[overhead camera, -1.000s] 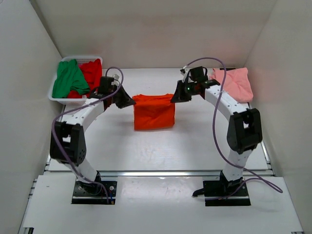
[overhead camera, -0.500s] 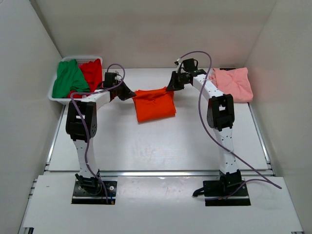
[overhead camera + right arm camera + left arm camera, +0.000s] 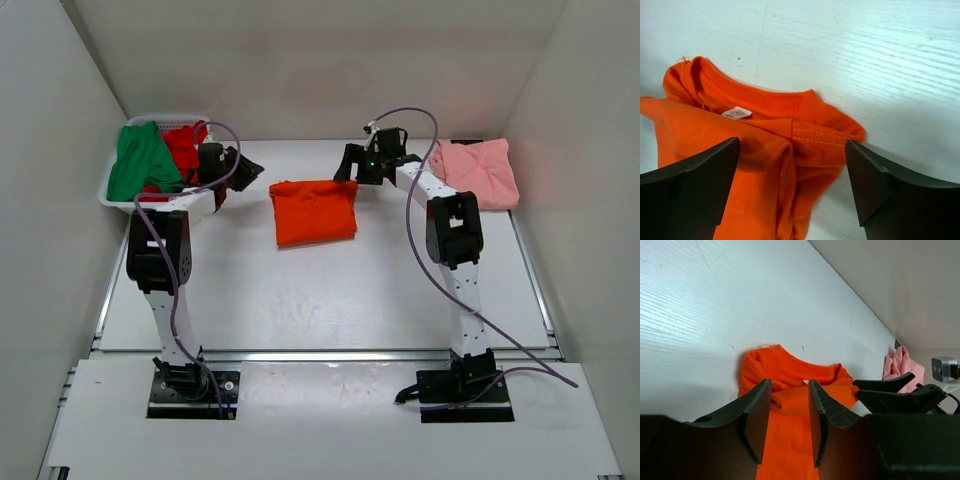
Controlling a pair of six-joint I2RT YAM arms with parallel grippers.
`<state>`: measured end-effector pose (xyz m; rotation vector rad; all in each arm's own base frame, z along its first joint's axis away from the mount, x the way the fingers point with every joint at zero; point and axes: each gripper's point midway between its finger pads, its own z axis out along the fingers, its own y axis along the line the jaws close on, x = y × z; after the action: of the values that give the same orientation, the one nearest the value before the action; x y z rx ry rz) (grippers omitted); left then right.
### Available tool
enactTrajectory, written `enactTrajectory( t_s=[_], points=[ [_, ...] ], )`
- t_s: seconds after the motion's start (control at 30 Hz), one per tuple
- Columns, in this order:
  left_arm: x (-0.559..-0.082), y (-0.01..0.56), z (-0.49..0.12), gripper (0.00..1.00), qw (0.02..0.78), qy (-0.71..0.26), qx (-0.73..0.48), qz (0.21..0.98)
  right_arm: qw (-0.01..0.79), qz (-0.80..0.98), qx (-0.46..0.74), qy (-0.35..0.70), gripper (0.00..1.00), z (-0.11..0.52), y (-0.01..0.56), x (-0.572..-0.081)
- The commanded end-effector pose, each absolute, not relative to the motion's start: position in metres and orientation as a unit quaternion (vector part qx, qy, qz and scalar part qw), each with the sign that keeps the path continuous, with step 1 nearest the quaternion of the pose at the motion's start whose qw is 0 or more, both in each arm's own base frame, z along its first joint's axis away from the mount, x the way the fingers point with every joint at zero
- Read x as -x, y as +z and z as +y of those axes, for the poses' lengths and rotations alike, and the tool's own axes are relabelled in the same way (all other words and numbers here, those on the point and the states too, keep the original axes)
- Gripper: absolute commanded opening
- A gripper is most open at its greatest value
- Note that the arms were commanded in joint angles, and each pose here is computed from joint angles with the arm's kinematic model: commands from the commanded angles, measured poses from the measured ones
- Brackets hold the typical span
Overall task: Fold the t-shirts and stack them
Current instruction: Put the neatly folded tshirt into the corner of the board with the right arm
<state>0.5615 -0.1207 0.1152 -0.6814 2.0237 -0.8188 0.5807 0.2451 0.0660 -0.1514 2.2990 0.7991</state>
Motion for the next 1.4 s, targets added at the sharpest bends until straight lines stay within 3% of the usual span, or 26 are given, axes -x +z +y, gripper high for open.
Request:
enactTrajectory(
  t_s=[0.0, 0.17, 0.4, 0.63, 0.87, 1.2, 1.37],
  points=[
    [-0.553, 0.195, -0.129, 0.46, 0.492, -0.341, 0.211, 0.773, 0.458, 0.834, 0.064, 0.300, 0.86, 0.227, 0.163, -0.601],
    [-0.519, 0.179, -0.174, 0.46, 0.435, -0.391, 0.160, 0.796, 0.437, 0.844, 0.067, 0.304, 0.99, 0.226, 0.157, -0.569],
    [-0.506, 0.110, -0.232, 0.44, 0.325, -0.406, 0.140, 0.842, 0.370, 0.884, 0.065, 0.279, 0.99, 0.232, 0.114, -0.526],
    [-0.512, 0.040, -0.234, 0.43, 0.234, -0.366, 0.184, 0.882, 0.290, 0.924, 0.060, 0.240, 0.99, 0.249, 0.059, -0.517],
    [-0.507, 0.022, -0.238, 0.41, 0.214, -0.370, 0.189, 0.884, 0.212, 0.955, 0.045, 0.204, 0.98, 0.264, 0.026, -0.502],
    [-0.502, 0.020, -0.237, 0.40, 0.213, -0.370, 0.189, 0.885, 0.245, 0.956, 0.020, 0.162, 0.99, 0.238, 0.055, -0.484],
    [-0.501, 0.017, -0.234, 0.40, 0.210, -0.368, 0.192, 0.885, 0.219, 0.962, 0.023, 0.164, 0.99, 0.241, 0.042, -0.476]
  ],
)
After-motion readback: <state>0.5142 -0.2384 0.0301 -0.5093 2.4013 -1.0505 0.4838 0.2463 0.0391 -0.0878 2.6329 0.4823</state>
